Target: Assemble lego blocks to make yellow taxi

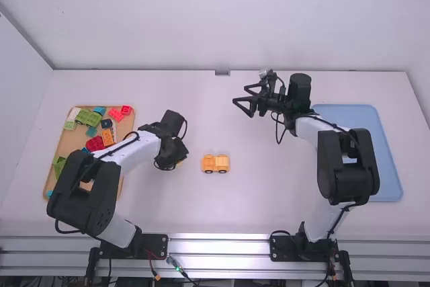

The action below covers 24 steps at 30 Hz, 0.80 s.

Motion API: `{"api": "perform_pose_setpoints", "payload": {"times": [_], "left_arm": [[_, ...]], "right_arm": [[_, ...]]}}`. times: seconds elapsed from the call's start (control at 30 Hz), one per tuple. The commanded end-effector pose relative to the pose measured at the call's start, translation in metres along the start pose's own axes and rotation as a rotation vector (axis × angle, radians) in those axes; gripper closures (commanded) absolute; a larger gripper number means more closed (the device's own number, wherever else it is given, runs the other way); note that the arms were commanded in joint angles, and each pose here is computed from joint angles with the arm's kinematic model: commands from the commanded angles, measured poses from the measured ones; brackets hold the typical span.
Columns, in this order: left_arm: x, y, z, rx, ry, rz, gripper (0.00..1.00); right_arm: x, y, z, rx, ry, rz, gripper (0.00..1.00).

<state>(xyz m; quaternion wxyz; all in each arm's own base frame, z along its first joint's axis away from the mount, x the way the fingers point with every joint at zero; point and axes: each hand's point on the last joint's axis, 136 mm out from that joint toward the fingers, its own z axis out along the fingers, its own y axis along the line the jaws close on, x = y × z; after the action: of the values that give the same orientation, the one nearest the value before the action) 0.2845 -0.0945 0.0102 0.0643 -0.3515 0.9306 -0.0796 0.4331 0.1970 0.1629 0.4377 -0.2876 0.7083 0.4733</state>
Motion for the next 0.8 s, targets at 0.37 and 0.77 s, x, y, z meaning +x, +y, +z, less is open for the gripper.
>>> {"api": "perform_pose_setpoints", "payload": {"times": [0.37,0.77], "left_arm": [[0.012,-0.005,0.001,0.030,0.079,-0.776,0.97],[0.009,-0.010,0.008,-0.038,0.000,-0.846,0.97]], "right_arm": [[0.002,-0.004,0.002,0.015,0.010,0.010,0.01],[0.003,-0.014,0.002,0.069,0.011,0.024,0.01]]}}
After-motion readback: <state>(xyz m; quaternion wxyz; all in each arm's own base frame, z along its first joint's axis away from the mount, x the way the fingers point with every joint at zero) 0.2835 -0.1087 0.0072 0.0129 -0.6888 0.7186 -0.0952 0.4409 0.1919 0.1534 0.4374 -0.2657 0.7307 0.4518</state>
